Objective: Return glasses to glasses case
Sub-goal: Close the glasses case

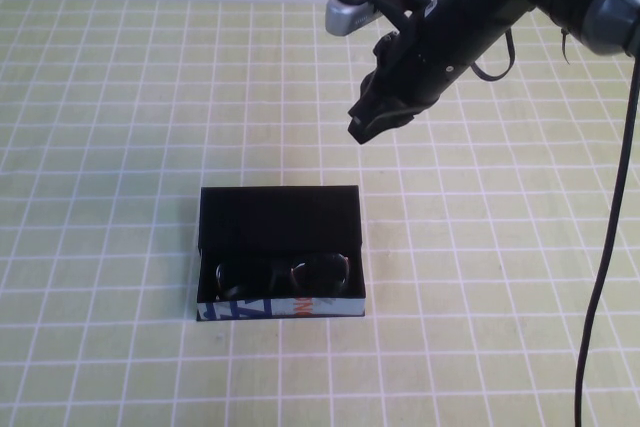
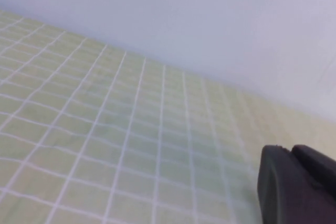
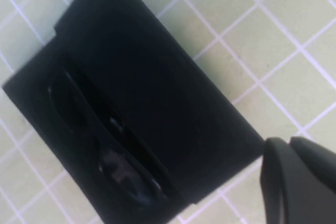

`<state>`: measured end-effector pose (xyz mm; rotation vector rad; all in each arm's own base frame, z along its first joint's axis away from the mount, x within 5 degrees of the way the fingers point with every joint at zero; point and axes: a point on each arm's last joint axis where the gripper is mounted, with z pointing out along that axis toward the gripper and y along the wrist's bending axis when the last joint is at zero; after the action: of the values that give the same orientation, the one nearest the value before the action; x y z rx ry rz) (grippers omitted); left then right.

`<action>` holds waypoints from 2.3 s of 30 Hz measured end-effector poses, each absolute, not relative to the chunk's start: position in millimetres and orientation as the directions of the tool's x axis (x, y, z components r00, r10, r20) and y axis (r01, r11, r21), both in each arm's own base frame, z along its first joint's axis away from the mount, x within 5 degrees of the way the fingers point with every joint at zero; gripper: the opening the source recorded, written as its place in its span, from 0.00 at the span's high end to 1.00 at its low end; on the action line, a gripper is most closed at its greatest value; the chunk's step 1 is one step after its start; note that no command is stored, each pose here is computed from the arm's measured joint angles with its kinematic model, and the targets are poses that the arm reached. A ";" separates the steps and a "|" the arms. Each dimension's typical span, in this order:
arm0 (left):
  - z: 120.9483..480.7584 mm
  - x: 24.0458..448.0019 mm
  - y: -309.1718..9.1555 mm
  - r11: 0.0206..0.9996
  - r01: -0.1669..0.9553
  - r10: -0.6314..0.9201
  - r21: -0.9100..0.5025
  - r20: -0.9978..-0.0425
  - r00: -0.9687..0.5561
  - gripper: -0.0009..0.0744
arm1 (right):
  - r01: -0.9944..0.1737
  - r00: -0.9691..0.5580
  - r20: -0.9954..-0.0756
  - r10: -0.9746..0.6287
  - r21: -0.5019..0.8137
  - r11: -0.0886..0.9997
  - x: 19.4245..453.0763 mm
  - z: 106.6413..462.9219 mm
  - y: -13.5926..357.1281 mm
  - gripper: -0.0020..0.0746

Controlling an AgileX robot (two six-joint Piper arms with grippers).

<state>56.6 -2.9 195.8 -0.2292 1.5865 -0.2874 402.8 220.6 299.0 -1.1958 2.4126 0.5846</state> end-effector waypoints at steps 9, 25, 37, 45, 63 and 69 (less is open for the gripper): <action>219.9 63.8 -8.3 0.866 0.013 -0.488 -0.500 -0.850 -0.199 0.99 | -0.719 -0.680 -0.478 -0.556 0.287 0.633 402.3 299.0 222.4 0.99; 229.6 157.5 -90.4 0.861 0.336 0.121 -0.381 -0.489 -0.864 0.99 | -0.675 -0.726 -0.453 -0.518 0.320 0.665 403.5 295.4 223.1 0.99; 174.3 225.7 -143.5 0.723 0.450 0.209 -0.524 -0.455 -0.866 0.99 | -0.670 -0.730 -0.451 -0.514 0.323 0.668 403.5 295.4 223.1 0.99; 141.2 242.5 -151.2 0.717 0.436 0.184 -0.544 -0.456 -0.871 0.99 | -0.668 -0.729 -0.464 -0.503 0.319 0.672 406.0 293.9 224.0 0.99; 133.4 250.2 -151.0 0.734 0.455 0.184 -0.504 -0.497 -0.848 0.99 | -0.600 -0.784 -0.461 -0.416 0.389 0.699 444.3 225.4 244.2 0.99; 132.7 249.9 -151.4 0.731 0.457 0.187 -0.507 -0.495 -0.848 0.99 | -0.579 -0.803 -0.439 -0.404 0.412 0.703 459.8 208.4 252.2 0.99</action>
<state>249.9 -151.4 132.7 0.4939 2.5189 -0.8927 459.8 252.2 208.4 -0.7728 2.5973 0.7835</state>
